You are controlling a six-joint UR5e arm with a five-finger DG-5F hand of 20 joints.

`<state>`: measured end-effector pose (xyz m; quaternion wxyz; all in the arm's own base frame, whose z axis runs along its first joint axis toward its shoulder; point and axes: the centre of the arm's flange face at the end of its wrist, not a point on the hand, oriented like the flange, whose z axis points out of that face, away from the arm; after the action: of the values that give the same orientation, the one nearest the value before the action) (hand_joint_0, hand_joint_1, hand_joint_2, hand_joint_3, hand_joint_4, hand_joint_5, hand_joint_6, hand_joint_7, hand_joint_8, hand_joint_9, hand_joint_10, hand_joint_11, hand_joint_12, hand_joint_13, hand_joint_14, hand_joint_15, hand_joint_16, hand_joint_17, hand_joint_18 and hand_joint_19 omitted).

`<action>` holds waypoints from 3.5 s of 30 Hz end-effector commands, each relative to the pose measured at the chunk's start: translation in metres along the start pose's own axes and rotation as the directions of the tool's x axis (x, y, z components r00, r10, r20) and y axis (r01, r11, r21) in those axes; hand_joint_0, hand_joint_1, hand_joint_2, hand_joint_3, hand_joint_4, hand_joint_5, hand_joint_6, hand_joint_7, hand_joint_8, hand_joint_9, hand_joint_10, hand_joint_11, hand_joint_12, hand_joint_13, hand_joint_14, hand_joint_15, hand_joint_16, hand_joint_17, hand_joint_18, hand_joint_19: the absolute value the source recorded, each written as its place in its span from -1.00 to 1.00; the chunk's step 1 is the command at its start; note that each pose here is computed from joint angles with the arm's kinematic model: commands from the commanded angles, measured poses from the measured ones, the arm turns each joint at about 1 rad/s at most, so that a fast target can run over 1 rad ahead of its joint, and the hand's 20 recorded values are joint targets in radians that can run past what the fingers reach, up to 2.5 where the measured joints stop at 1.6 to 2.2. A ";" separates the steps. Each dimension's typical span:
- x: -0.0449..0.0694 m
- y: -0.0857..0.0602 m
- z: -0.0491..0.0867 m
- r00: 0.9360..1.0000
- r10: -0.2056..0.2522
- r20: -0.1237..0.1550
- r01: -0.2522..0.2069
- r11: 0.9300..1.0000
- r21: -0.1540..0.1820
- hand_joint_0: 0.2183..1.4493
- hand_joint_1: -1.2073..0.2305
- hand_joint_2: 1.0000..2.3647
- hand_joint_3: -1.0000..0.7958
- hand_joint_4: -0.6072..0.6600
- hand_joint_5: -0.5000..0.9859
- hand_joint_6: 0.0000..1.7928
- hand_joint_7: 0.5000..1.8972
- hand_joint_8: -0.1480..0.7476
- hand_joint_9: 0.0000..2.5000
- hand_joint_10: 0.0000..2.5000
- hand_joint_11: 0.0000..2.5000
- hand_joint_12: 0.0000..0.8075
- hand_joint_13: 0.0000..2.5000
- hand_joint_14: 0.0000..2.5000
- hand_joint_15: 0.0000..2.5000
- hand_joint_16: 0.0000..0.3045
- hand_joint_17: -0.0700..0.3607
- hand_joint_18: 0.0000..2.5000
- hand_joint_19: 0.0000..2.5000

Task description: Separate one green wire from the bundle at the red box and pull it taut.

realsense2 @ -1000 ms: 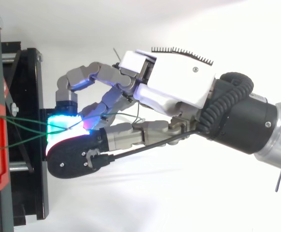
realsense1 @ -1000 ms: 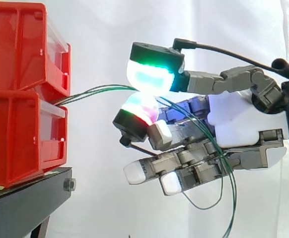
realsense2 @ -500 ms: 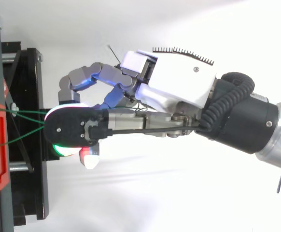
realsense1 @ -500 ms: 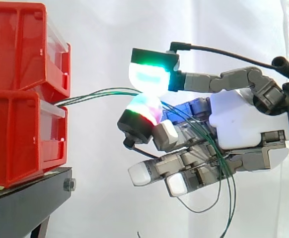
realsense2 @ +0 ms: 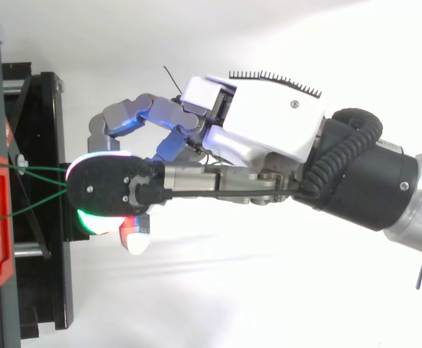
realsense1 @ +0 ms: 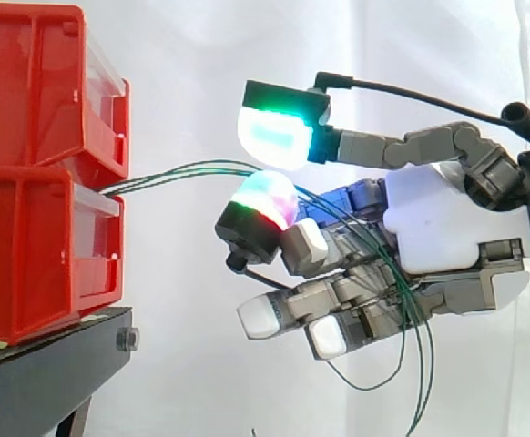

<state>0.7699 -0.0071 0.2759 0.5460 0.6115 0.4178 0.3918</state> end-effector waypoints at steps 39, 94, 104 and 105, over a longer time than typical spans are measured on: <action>-0.019 -0.006 0.016 0.997 -0.074 0.031 0.077 0.992 -0.098 -0.46 -0.14 -1.00 -0.44 0.20 -0.51 -0.02 0.07 -0.02 -0.08 -0.98 -0.30 0.03 -0.32 -0.99 -0.64 -0.64 -0.11 -0.30 -0.52; -0.018 0.018 0.005 0.990 -0.142 -0.003 0.142 0.989 -0.052 -0.44 -0.21 -0.97 -0.01 0.22 -0.55 -0.03 0.00 0.06 -0.03 -0.98 -0.28 0.11 -0.25 -0.99 -0.62 -0.59 -0.02 -0.23 -0.52; -0.017 0.018 0.004 0.990 -0.144 -0.005 0.143 0.988 -0.052 -0.38 -0.38 -0.98 -0.16 0.18 -0.57 0.00 -0.03 -0.03 -0.06 -0.98 -0.21 0.00 -0.29 -0.98 -0.60 -0.63 -0.09 -0.28 -0.51; -0.017 0.018 0.004 0.990 -0.143 -0.003 0.143 0.988 -0.052 -0.38 -0.38 -0.98 -0.17 0.18 -0.57 0.00 -0.03 -0.03 -0.07 -0.98 -0.21 0.00 -0.29 -0.98 -0.61 -0.64 -0.10 -0.28 -0.51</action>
<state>0.7699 -0.0253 0.2929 0.5865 0.5642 0.4524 0.3648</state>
